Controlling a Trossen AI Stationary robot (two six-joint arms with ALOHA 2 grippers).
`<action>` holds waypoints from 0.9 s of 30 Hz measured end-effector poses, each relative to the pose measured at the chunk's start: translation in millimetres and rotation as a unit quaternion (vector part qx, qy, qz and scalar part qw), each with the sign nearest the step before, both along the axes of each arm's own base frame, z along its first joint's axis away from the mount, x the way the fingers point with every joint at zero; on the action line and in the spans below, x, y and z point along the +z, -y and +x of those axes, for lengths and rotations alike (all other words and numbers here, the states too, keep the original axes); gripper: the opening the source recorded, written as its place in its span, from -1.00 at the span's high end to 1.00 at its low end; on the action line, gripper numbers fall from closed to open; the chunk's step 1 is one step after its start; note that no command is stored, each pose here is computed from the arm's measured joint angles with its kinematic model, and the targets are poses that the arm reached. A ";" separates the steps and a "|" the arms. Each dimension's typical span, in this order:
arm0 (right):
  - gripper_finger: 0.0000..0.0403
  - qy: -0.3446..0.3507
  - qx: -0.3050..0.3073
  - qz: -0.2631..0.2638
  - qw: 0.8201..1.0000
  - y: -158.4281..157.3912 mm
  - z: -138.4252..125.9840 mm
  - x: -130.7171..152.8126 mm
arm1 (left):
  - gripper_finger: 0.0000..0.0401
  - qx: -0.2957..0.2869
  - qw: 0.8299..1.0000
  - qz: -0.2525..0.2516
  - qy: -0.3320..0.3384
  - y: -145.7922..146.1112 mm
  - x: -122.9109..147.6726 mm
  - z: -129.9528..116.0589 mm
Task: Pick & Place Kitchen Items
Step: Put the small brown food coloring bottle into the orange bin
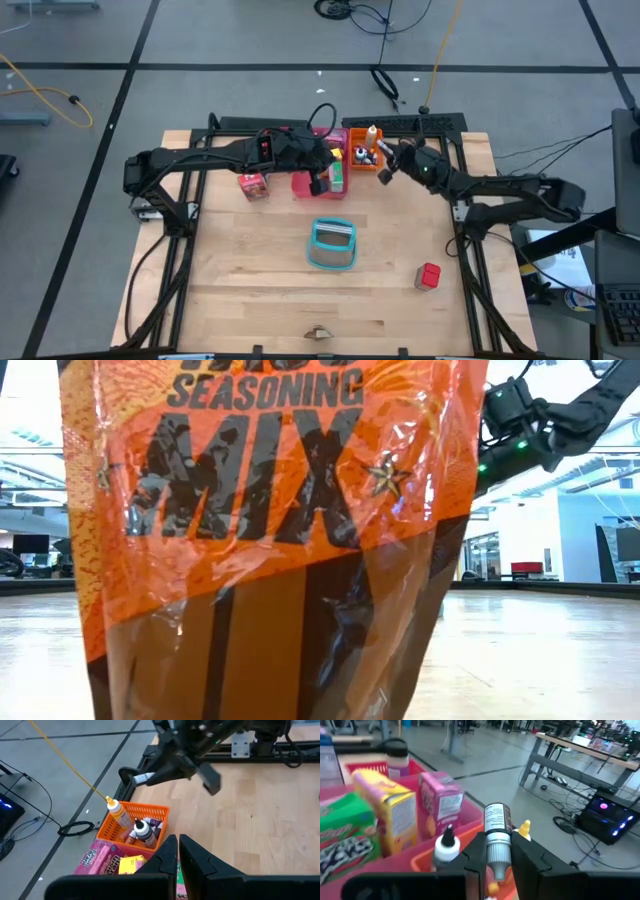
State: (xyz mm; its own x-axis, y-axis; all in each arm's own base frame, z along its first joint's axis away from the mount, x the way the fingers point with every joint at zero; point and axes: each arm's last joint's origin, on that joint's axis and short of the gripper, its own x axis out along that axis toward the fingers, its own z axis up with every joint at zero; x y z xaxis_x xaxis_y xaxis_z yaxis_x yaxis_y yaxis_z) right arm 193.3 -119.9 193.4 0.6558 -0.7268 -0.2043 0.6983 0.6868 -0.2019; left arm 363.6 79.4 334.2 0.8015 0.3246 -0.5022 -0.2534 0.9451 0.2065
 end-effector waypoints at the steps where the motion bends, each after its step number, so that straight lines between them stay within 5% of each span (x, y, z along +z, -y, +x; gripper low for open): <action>1: 0.74 0.008 -0.001 0.000 1.000 3.9 0.3 -1.0 | 0.89 0.000 1.000 0.000 0.002 0.1 0.4 0.3; 27: 0.60 -0.001 -0.013 0.061 0.998 51.8 21.5 -36.6 | 0.89 0.000 1.000 -0.001 0.006 0.1 0.9 0.6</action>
State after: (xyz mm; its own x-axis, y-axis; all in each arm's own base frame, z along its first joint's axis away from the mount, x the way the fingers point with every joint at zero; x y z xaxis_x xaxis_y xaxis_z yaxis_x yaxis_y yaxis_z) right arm 214.8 -171.7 156.9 0.6362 -0.7135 -0.2937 0.7158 0.6878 -0.1203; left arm 364.2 79.3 335.1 0.8077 0.3234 -0.4930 -0.2557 0.9456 0.2013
